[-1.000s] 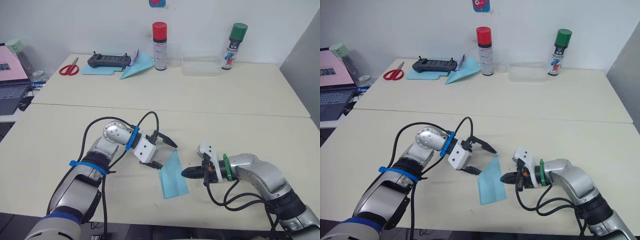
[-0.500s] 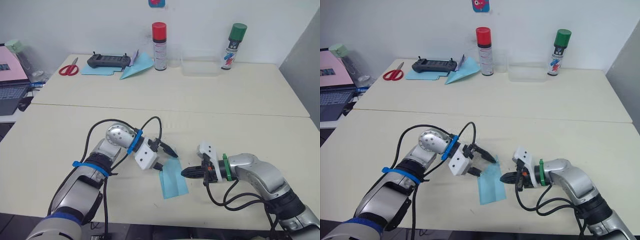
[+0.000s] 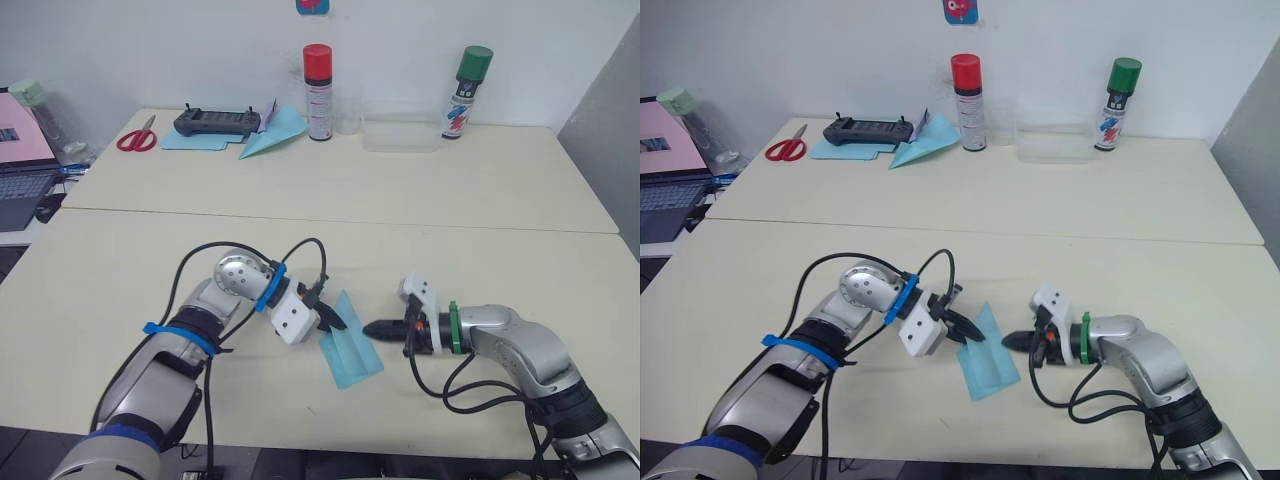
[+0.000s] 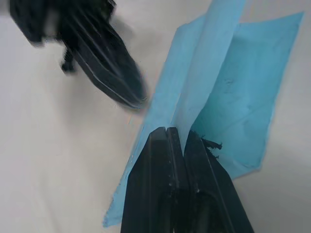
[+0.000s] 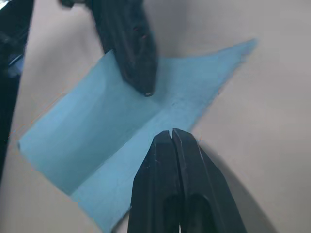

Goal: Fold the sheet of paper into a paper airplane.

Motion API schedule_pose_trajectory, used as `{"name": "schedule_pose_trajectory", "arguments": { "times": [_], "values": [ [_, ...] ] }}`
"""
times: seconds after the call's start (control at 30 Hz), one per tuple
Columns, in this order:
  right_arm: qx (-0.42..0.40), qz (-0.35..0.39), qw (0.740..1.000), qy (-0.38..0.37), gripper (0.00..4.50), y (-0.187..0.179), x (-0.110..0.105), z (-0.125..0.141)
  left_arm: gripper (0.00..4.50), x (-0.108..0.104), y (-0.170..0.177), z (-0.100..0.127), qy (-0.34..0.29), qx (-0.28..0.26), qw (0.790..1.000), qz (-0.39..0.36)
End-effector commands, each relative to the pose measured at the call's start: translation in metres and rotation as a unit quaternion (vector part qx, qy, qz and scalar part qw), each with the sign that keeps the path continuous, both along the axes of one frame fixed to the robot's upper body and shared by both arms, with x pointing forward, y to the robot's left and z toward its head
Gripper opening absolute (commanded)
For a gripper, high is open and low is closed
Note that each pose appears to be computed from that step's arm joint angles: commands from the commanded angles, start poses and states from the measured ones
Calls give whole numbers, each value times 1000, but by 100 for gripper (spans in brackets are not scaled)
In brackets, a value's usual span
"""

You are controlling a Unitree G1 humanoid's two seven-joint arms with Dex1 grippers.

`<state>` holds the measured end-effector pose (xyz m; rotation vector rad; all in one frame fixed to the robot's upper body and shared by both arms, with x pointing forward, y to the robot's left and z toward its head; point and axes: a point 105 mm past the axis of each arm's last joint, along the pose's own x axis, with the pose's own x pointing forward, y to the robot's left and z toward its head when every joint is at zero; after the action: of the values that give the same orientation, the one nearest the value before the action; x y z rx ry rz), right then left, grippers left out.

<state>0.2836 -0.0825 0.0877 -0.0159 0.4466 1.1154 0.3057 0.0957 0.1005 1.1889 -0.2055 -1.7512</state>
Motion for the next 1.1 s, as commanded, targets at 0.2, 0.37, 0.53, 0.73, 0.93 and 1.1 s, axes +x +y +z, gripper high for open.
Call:
{"name": "schedule_pose_trajectory", "arguments": {
  "times": [0.2, 0.37, 0.53, 0.73, 0.93, 1.1],
  "values": [
    [35, -100, 990, -93, 0, -8, 15, 35, 1, 0, 49, 40, 77, 89, 966, 231],
    [-3, -97, 989, -114, 0, -5, 9, 20, 1, -10, 32, 26, 119, 67, 928, 345],
    [-17, -107, 985, -137, 0, -15, 13, 24, 1, -14, 14, 16, 123, 48, 902, 411],
    [-31, -121, 981, -145, 0, -30, 18, 24, 1, -18, -7, 9, 108, 34, 910, 400],
    [-40, -121, 979, -158, 0, -38, 19, 32, 167, -18, -3, 28, 119, 13, 918, 378],
    [-81, -63, 979, -173, 0, -49, 7, 39, 322, -21, 27, 65, 138, 0, 927, 350]
  ]
}}
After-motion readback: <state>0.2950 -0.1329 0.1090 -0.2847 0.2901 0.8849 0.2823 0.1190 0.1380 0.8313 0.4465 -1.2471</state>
